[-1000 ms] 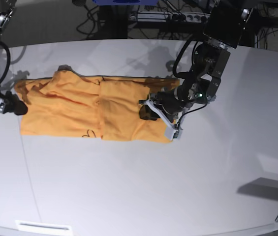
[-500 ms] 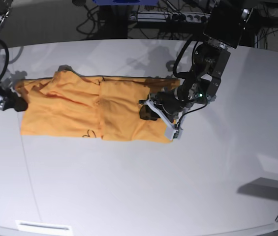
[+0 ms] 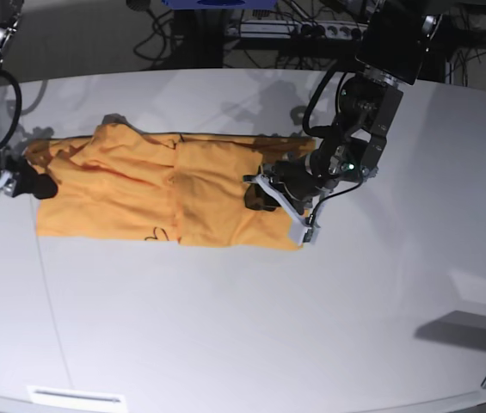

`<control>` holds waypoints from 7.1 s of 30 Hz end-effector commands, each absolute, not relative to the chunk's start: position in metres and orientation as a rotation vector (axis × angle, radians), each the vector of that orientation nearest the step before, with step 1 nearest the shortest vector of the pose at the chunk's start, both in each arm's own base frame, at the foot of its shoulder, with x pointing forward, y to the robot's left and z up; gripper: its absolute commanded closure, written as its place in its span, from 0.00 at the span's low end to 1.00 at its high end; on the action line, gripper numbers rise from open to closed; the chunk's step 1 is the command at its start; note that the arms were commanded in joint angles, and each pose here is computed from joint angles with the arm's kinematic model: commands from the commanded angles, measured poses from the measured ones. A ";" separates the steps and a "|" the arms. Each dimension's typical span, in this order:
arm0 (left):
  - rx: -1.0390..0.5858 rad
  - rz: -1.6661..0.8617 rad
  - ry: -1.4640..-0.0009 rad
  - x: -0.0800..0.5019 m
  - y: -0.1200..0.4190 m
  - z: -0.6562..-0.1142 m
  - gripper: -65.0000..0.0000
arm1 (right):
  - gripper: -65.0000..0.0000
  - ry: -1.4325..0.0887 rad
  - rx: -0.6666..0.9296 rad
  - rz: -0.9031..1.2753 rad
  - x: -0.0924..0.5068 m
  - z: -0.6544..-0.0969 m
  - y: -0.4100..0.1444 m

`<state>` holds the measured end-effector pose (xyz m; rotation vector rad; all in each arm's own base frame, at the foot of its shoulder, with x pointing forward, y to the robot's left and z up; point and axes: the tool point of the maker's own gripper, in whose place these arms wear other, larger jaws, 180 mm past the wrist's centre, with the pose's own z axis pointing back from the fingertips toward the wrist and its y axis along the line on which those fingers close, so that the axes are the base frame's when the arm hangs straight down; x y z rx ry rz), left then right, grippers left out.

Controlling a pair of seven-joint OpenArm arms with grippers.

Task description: Fold the T-shirt properly

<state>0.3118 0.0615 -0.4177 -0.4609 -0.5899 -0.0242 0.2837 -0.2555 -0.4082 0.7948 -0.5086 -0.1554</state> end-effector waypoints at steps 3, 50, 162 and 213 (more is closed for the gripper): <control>-0.280 -0.003 -0.468 0.291 0.101 -0.447 0.73 | 0.47 -0.452 0.767 -0.112 0.278 -0.414 -0.252; -0.312 -0.007 -0.476 0.297 0.086 -0.443 0.73 | 0.99 -0.453 0.752 -0.087 0.286 -0.410 -0.240; -0.368 -0.331 -0.415 0.304 0.027 -0.378 0.73 | 1.00 -0.955 -0.333 0.088 0.296 -0.309 -0.032; -0.203 -0.033 -0.522 0.326 0.171 -0.342 0.72 | 0.96 -0.874 -0.255 0.351 0.261 -0.347 0.071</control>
